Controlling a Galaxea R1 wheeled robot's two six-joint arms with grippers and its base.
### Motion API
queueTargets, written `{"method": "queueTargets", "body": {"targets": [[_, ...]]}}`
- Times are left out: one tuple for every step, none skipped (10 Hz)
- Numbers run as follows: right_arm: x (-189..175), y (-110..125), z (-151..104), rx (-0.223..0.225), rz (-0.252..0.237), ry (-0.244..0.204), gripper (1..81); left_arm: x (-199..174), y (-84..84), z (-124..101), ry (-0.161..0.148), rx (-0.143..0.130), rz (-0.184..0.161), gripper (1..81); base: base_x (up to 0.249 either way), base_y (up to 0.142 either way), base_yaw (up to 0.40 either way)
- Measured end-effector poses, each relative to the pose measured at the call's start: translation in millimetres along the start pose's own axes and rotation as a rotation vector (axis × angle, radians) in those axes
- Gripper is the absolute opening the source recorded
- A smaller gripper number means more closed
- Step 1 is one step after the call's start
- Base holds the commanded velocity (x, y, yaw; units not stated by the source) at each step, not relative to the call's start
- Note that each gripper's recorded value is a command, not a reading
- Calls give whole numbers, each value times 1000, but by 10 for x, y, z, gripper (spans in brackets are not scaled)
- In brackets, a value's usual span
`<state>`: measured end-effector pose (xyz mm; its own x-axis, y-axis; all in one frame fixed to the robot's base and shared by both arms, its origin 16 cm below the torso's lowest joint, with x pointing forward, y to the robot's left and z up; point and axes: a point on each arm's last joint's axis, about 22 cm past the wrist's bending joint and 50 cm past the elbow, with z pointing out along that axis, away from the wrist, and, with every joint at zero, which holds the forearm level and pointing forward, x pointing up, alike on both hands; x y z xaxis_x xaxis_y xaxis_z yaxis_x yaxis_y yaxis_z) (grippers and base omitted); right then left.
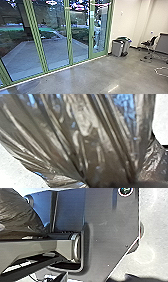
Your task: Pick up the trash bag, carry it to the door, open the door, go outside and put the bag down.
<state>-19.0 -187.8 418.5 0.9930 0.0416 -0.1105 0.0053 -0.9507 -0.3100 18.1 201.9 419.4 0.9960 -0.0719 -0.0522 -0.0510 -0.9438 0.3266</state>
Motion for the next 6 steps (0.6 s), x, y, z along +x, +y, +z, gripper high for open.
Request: {"method": "queueTargets", "body": {"targets": [[-2, -2, 0, 0, 0, -1, 811, -10, 2, 1, -2, -1, 0, 10, 176, -67, 0], [1, 0, 0, 0, 0, 0, 811, 4, 0, 0, 0, 0, 0, 10, 176, -67, 0], [0, 0, 0, 0, 0, 0, 811, 0, 0, 0, 0, 0, 0, 10, 176, -67, 0], [2, 0, 0, 0, 0, 0, 811, 0, 0, 0, 0, 0, 0, 10, 176, -67, 0], [0, 0, 0, 0, 0, 0, 811, -1, 0, 0, 0, 0, 0, 10, 176, -67, 0], [1, 0, 0, 0, 0, 0, 811, 0, 0, 0, 0, 0, 0, 10, 176, -67, 0]]}}
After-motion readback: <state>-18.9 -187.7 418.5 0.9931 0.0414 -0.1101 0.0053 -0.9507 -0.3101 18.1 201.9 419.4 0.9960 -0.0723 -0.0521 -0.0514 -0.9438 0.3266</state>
